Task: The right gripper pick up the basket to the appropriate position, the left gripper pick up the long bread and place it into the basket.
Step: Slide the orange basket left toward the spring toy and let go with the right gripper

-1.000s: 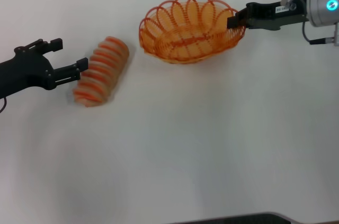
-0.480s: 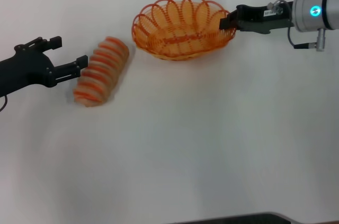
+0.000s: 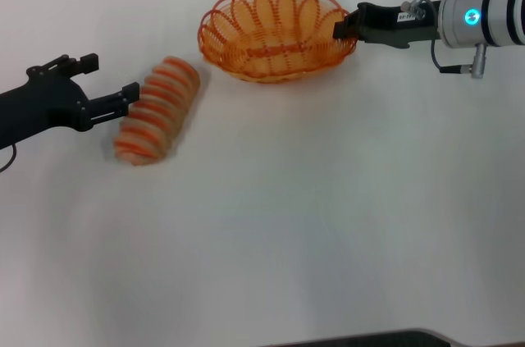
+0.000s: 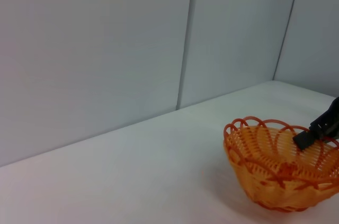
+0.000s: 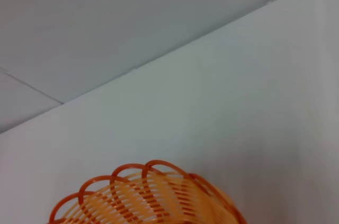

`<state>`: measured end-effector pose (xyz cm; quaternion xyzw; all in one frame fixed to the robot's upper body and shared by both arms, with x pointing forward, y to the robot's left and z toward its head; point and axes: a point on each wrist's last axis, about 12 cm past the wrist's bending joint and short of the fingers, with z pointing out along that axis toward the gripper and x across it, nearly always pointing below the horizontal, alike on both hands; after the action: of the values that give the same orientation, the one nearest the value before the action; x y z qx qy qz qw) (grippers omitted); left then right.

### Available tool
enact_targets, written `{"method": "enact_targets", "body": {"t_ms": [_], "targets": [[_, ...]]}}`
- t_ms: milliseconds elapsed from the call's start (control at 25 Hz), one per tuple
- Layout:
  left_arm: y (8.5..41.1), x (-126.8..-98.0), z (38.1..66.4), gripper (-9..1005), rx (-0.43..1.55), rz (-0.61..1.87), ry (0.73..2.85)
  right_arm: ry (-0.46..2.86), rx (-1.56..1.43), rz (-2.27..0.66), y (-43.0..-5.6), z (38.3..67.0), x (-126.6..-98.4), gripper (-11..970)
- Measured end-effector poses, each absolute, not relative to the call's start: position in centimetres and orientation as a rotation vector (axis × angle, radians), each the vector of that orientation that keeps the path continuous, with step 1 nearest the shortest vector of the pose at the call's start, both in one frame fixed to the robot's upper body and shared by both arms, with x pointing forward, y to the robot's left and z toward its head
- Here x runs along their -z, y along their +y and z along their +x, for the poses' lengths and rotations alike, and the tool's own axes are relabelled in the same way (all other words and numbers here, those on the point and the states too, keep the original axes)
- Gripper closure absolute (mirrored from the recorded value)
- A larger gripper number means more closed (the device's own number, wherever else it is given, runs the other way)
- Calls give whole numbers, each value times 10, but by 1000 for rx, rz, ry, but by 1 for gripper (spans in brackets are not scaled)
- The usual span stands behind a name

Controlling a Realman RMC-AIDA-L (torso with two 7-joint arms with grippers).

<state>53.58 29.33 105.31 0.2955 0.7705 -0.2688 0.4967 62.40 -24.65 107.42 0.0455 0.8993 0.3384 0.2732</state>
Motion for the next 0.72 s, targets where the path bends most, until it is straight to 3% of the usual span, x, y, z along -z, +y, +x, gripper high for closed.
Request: {"method": "enact_targets", "body": {"t_ms": [720], "targets": [[291, -1056, 540, 136, 649, 728, 1859, 2432, -911, 133, -229, 624, -1060, 788]]}}
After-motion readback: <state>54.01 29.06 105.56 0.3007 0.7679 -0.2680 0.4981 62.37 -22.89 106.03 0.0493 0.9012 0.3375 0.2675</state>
